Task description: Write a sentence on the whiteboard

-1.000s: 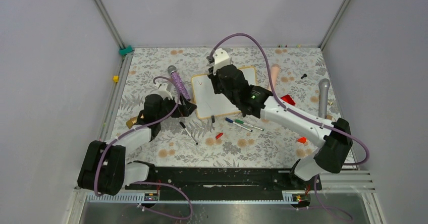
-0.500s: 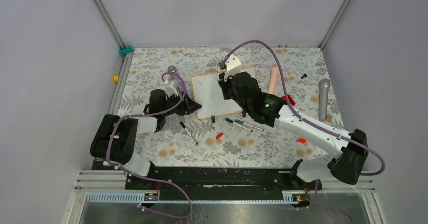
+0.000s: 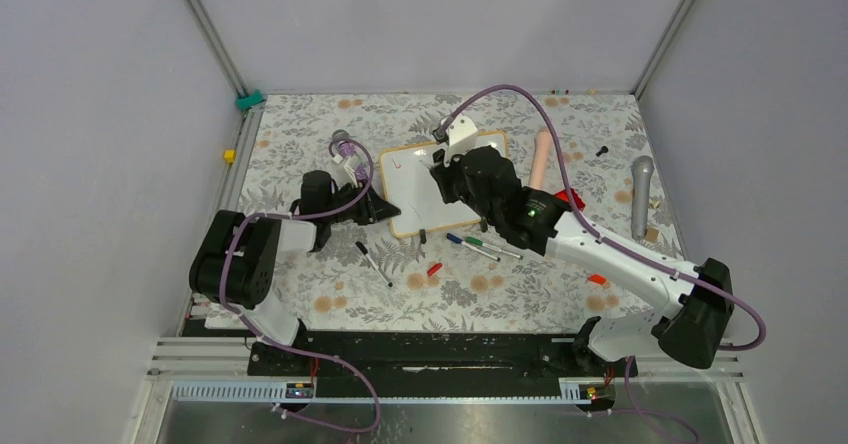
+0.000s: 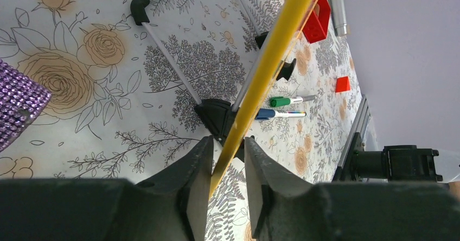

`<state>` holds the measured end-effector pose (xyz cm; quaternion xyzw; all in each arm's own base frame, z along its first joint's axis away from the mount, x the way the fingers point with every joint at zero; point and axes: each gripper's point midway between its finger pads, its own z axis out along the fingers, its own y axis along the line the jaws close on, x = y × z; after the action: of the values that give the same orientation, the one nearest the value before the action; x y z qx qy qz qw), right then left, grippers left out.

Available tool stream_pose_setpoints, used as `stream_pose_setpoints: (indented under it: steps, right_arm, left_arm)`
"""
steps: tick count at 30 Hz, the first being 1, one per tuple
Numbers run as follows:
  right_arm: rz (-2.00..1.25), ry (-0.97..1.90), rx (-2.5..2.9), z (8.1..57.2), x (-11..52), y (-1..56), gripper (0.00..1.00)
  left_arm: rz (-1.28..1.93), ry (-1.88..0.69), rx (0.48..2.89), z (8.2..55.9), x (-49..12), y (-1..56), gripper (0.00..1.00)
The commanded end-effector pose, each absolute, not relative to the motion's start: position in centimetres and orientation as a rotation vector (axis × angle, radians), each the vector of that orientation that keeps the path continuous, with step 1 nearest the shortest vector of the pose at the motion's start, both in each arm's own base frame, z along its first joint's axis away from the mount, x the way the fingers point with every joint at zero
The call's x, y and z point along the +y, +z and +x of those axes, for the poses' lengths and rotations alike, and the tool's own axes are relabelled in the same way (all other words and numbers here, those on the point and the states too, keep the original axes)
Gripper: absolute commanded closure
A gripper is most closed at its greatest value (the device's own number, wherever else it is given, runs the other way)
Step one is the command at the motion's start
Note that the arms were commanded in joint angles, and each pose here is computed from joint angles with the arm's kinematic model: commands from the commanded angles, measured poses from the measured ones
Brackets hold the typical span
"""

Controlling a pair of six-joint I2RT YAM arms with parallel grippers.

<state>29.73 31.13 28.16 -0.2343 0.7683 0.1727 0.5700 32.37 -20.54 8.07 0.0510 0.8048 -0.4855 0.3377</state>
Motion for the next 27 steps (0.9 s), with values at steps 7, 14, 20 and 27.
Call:
stream_pose_setpoints:
  steps: [7,14,20,27]
  right_arm:
    - [-0.550,0.499,1.783,30.1,33.6,29.4,1.00]
    - [-0.558,0.525,1.805,30.4,34.8,28.9,1.00]
    - [-0.563,0.515,1.830,31.0,35.6,27.8,1.00]
    - [-0.569,0.465,1.839,31.9,35.7,26.9,1.00]
  left_arm:
    - [0.199,-1.298,2.066,33.4,-20.8,9.2,0.78]
    - [0.193,-1.275,2.096,33.5,-20.6,8.8,0.79]
    - [0.195,-1.262,2.122,33.6,-20.5,8.6,0.83]
    - [0.183,-1.244,2.139,33.9,-20.3,8.4,0.88]
